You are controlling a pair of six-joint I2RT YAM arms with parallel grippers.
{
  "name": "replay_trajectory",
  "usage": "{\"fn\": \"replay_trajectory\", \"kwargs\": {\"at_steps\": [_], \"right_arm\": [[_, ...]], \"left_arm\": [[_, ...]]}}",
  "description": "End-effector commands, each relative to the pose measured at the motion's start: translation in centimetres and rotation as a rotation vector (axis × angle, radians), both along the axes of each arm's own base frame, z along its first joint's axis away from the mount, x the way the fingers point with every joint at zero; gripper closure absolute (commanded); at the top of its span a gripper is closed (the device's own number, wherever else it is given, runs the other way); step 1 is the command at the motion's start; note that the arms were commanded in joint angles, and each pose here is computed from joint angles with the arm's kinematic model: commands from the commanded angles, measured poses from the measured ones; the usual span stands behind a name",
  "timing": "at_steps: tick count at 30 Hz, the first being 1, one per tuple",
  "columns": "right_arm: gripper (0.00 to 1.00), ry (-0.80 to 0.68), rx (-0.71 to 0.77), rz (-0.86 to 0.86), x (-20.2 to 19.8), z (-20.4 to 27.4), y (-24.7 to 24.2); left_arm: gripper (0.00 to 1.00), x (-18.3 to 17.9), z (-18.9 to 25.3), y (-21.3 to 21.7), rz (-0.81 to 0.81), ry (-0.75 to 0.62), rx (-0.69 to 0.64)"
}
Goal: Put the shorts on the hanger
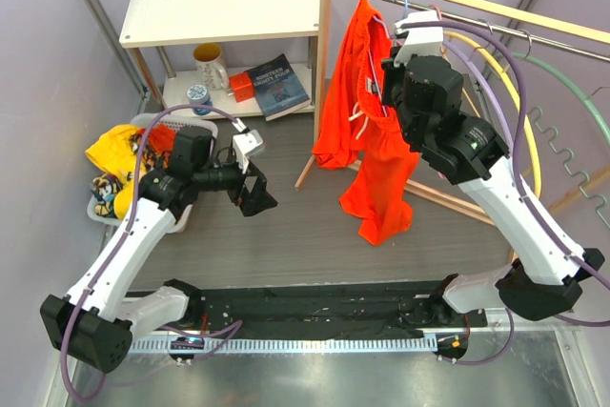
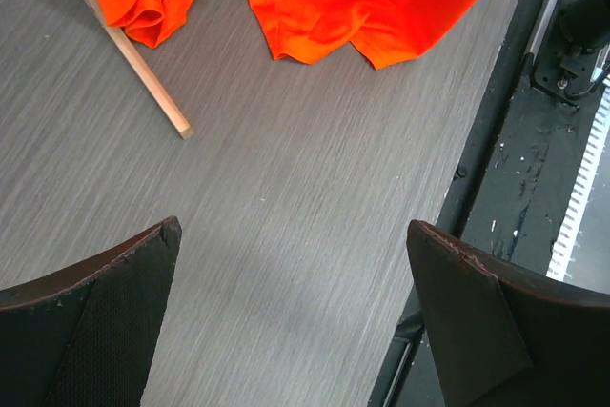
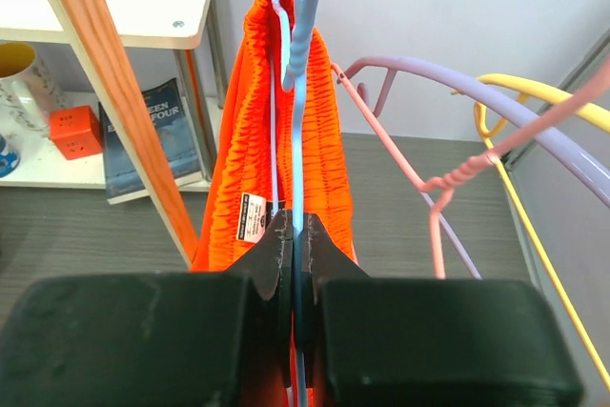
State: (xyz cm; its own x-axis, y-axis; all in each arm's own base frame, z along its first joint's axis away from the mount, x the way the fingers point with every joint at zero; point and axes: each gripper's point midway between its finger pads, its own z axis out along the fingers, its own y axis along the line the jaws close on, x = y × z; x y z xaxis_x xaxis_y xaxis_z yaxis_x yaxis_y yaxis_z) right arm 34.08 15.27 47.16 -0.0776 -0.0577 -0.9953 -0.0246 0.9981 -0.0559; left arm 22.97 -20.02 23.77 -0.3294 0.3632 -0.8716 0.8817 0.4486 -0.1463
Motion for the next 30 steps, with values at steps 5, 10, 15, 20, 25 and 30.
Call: {"fn": "replay_trajectory", "kwargs": {"at_steps": [5,10,15,20,25,30], "right_arm": [[0.99,-0.201,0.08,-0.065,-0.4,4.5,-2.0],[0.99,-0.244,0.063,-0.098,0.0,4.9,-2.3],[0.99,-0.275,0.064,-0.138,0.5,5.3,-2.6],[0.99,-0.291,0.085,-0.122,0.0,6.2,-2.7],[0.99,-0.278,0.055,-0.149,0.1,5.9,-3.1],[0.99,-0.277,0.021,-0.156,1.2,4.7,-2.3]], "left_arm": [[0.0,-0.6,1.1,-0.3,-0.031,-0.034,-0.043],[0.0,-1.0,0.7,0.0,-0.023,-0.041,-0.034],[0.0,-1.3,0.2,0.0,-0.028,-0.03,-0.034],[0.0,-1.2,0.1,0.0,-0.035,-0.027,-0.031],[0.0,-1.3,-0.1,-0.1,-0.041,-0.019,-0.036],[0.0,-1.2,0.1,-0.2,-0.04,-0.024,-0.037]]}}
